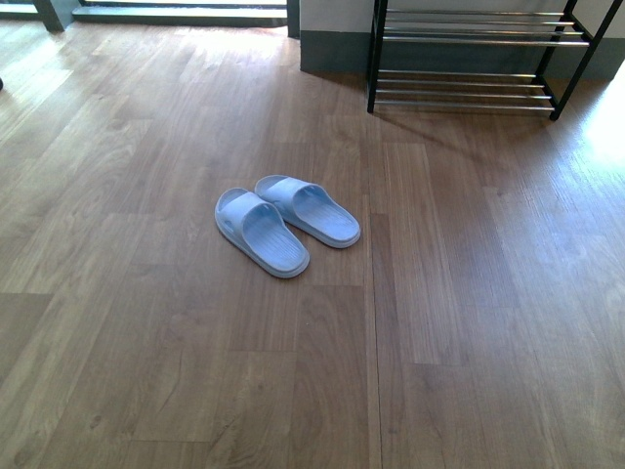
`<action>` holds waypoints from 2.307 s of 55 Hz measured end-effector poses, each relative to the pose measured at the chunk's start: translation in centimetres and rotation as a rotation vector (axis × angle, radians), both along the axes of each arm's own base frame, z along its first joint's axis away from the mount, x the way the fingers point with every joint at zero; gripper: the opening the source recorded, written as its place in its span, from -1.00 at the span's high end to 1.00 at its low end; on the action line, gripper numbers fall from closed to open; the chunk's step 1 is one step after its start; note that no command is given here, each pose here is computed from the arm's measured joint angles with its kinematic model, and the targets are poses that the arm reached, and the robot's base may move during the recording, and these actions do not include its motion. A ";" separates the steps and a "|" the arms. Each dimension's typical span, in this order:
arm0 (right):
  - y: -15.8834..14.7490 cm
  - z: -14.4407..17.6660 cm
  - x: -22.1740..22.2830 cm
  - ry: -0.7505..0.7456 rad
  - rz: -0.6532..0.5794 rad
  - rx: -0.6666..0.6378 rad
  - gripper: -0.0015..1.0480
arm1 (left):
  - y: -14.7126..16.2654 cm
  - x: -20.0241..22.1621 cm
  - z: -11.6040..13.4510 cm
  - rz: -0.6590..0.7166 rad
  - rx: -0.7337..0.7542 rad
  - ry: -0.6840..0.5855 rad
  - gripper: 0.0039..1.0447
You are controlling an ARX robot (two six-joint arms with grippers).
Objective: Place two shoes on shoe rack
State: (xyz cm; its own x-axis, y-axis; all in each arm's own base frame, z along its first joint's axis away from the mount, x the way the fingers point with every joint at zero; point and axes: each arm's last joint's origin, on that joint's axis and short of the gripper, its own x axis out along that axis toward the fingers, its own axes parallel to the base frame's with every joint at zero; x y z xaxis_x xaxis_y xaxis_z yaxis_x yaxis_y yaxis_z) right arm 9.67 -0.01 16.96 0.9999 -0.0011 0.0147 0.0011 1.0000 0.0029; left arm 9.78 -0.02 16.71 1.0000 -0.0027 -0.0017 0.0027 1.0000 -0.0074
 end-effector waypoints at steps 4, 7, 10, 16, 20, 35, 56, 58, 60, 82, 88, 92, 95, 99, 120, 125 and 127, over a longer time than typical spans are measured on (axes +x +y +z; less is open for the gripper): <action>0.0 0.0 0.0 0.000 0.000 0.000 -0.82 | 0.0 0.0 0.0 0.000 0.000 0.000 -0.83; 0.0 0.0 0.0 0.000 0.000 0.000 -0.82 | 0.0 0.0 0.0 0.000 0.000 0.000 -0.83; 0.0 0.0 0.0 0.000 0.000 0.000 -0.82 | 0.0 0.0 0.0 0.000 0.000 0.000 -0.83; 0.0 0.0 0.0 0.000 0.000 0.000 -0.82 | 0.0 0.0 0.0 0.000 0.000 0.000 -0.83; 0.0 0.0 0.0 0.000 0.000 0.000 -0.82 | 0.0 0.0 0.0 0.000 0.000 0.000 -0.83; 0.0 0.0 0.0 0.000 0.000 0.000 -0.82 | 0.0 0.0 0.0 0.000 0.000 0.000 -0.83; 0.0 0.0 0.0 0.000 0.000 0.000 -0.82 | 0.0 0.0 0.0 0.000 0.000 0.000 -0.83; 0.0 0.0 0.0 0.000 0.000 0.000 -0.82 | 0.0 0.0 0.0 0.000 0.000 0.000 -0.83; 0.0 0.0 0.0 0.000 0.000 0.000 -0.82 | 0.0 0.0 0.0 0.000 0.000 0.000 -0.83; 0.0 0.0 0.0 0.001 0.001 0.000 -0.82 | 0.0 0.0 0.0 0.000 0.000 0.000 -0.83; 0.0 0.0 0.0 0.002 0.000 0.000 -0.82 | 0.0 0.0 0.0 0.000 0.000 0.000 -0.83; 0.0 0.0 0.0 0.001 0.000 0.000 -0.82 | 0.0 0.1 -0.1 0.084 -0.044 0.100 -0.83; 0.0 0.0 0.0 0.001 0.000 0.000 -0.82 | -0.3 1.5 0.6 0.194 -0.132 0.208 -0.83; 0.0 0.0 0.0 0.001 0.001 0.000 -0.82 | -1.2 5.7 1.5 0.183 -0.222 0.278 -0.83; 0.0 0.0 0.0 0.001 0.000 0.000 -0.82 | -5.6 19.6 -15.3 0.161 -0.092 0.987 -0.83; 0.0 0.0 0.0 0.001 0.000 0.000 -0.82 | -6.0 20.6 -18.5 0.158 -0.057 1.052 -0.83; 0.0 0.0 0.0 0.001 0.000 0.000 -0.82 | -6.1 21.0 -19.5 0.160 -0.039 1.068 -0.83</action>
